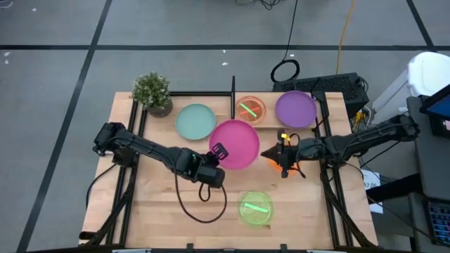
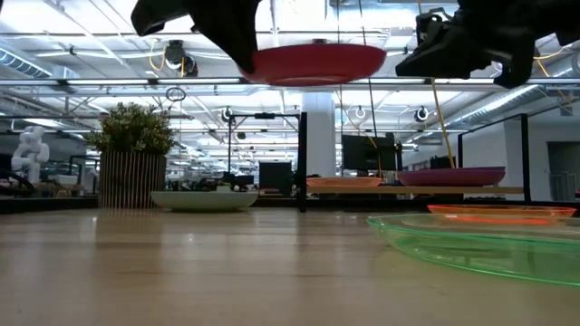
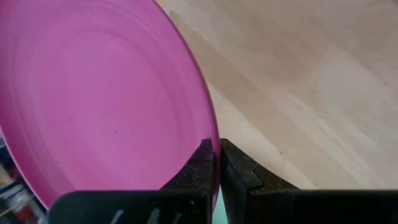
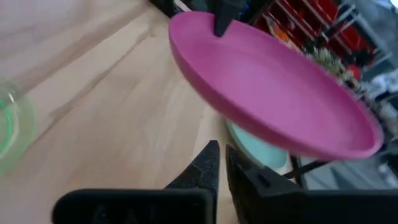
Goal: Place and stack plates onto a shelf
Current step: Stack the big pink plate on top of the big violet plate
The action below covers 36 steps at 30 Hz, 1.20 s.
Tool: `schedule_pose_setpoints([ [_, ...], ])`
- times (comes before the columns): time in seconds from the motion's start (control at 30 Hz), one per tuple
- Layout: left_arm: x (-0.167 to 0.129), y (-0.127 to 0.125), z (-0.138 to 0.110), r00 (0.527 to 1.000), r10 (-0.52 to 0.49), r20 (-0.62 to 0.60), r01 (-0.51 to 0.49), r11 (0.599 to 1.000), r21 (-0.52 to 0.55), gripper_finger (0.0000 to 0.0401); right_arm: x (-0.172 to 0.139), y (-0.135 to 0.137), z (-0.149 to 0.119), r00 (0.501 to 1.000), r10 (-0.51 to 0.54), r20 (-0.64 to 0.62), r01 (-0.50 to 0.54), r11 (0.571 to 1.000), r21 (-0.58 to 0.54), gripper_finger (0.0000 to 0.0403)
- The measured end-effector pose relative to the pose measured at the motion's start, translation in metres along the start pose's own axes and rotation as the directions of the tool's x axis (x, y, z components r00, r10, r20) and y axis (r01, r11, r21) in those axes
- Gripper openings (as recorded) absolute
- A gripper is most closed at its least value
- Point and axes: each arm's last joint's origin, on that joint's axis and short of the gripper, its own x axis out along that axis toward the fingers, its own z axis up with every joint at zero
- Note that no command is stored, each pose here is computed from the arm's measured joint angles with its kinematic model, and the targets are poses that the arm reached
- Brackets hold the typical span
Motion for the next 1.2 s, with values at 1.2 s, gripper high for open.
schedule_pose_setpoints([
  [1.2, 0.004, 0.003, -0.002, 0.998, -0.048, 0.040, 0.041, 0.986, 0.160, 0.0015, 0.030, 0.033, -0.002, 0.988, -0.069, -0.136, -0.026, 0.801, -0.598, 0.0023],
])
